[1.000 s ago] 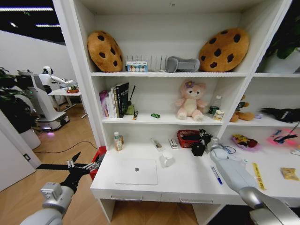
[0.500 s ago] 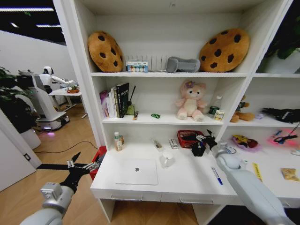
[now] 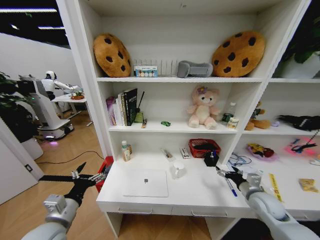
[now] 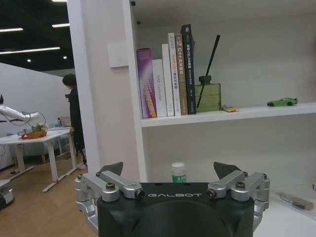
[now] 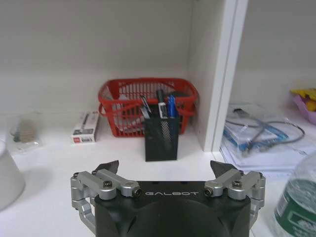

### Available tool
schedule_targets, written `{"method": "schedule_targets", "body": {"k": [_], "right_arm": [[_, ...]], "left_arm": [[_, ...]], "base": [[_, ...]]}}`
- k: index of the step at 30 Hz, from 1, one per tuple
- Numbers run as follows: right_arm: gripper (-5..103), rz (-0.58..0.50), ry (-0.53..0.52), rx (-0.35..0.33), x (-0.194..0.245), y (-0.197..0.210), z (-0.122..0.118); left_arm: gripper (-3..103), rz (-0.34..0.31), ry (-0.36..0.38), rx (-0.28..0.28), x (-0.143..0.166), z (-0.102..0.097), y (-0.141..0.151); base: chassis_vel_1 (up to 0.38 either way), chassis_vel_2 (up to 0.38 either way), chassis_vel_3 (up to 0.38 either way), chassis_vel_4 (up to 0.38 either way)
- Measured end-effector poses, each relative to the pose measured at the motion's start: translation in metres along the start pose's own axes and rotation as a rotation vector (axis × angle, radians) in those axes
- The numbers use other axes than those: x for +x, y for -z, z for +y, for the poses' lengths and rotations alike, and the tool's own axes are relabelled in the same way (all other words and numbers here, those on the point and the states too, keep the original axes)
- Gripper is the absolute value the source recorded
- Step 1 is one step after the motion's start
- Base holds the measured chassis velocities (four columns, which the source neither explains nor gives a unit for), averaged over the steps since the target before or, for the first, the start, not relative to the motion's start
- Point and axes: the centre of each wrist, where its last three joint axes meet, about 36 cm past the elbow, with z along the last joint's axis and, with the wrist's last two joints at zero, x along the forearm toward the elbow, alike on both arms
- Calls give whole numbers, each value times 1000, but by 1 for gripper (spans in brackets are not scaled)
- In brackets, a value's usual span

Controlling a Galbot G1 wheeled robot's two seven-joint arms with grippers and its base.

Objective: Organize the objects on the table.

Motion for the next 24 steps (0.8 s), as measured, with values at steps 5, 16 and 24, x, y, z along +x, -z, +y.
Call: {"method": "schedule_targets", "body": {"k": [5,16,24], "right_arm": [[100,78,-38,16,-19,-28,-36],[100,105,-13,31,-47,-32,-63],[100,128,5,-40,-66,-39,-65]], "left_arm": [[100,0,0,0,0,0,0],[100,0,0,0,0,0,0],[100,0,0,0,0,0,0]], "base": [[0,0,0,0],[0,0,0,0],[0,0,0,0]]}}
